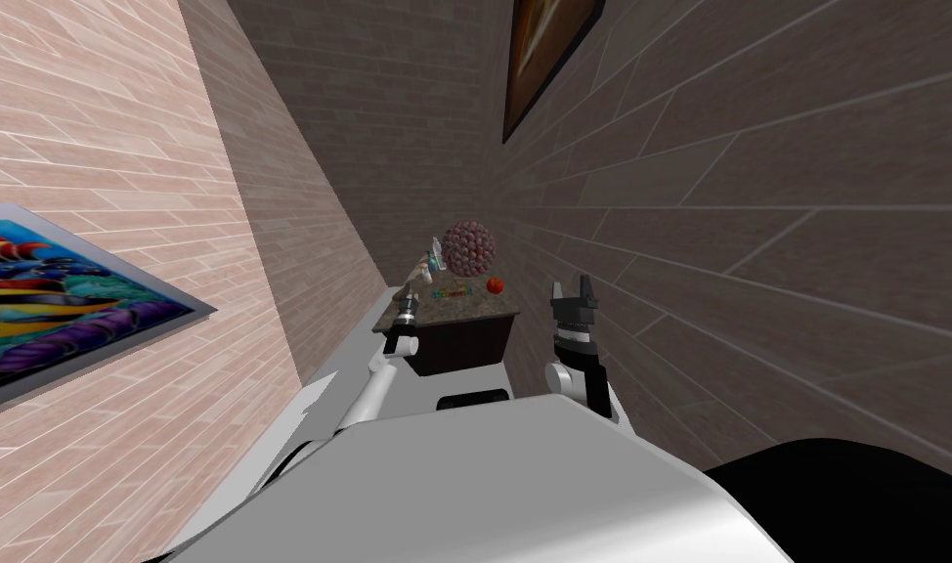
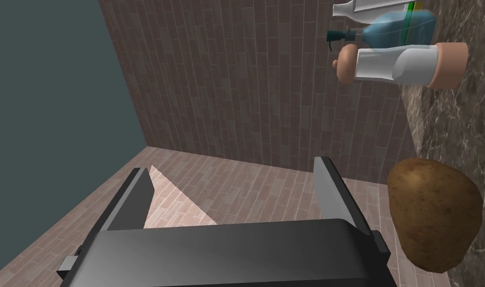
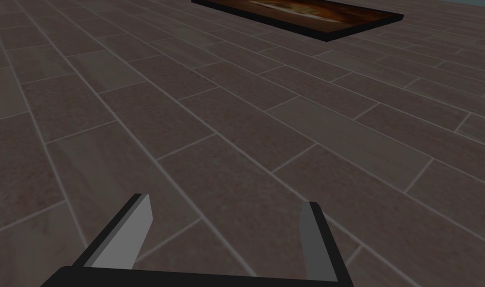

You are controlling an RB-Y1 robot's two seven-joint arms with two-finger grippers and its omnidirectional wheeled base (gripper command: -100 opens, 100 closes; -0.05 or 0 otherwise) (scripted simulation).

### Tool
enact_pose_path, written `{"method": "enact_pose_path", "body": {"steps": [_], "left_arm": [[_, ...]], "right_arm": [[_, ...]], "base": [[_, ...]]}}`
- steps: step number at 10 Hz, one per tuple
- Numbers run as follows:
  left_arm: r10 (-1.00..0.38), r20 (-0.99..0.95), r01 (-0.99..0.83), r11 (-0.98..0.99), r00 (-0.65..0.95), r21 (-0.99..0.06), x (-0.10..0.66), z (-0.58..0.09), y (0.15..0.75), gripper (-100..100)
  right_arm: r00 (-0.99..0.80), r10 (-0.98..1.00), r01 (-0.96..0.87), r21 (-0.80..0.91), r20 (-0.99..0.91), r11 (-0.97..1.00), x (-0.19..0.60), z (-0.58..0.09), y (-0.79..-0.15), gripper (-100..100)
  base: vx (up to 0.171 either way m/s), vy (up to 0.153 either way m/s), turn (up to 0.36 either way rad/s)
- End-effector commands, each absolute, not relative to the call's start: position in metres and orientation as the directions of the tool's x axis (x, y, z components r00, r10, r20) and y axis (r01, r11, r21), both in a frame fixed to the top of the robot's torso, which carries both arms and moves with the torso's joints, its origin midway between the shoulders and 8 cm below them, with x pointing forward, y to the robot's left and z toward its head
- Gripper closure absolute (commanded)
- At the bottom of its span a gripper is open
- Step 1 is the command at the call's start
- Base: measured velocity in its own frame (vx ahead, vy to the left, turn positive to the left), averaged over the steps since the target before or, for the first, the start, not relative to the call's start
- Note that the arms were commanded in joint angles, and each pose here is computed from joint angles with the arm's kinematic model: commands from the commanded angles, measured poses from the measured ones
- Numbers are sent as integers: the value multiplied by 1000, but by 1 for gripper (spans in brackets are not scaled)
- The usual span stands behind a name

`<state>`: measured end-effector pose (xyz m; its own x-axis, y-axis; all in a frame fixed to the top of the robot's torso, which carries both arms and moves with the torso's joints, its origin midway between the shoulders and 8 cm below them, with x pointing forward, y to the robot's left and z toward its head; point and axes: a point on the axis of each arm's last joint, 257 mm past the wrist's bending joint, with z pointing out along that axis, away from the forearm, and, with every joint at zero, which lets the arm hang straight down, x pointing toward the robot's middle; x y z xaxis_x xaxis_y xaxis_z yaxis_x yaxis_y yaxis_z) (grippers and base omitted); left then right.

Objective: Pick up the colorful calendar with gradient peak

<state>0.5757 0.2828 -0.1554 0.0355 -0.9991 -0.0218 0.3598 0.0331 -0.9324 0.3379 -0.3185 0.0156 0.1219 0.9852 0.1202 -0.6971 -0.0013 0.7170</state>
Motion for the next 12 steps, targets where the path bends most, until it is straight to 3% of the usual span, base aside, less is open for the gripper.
{"method": "enact_pose_path", "body": {"steps": [1, 12], "left_arm": [[-999, -3, 338, 14, 35, -941, 583, -165, 282, -100], [-993, 111, 165, -103, 42, -981, 608, -243, 256, -100]], "right_arm": [[122, 985, -697, 717, 120, -1, 338, 16, -318, 0], [122, 985, -697, 717, 120, -1, 338, 16, -318, 0]], "base": [[30, -25, 18], [37, -28, 18]]}}
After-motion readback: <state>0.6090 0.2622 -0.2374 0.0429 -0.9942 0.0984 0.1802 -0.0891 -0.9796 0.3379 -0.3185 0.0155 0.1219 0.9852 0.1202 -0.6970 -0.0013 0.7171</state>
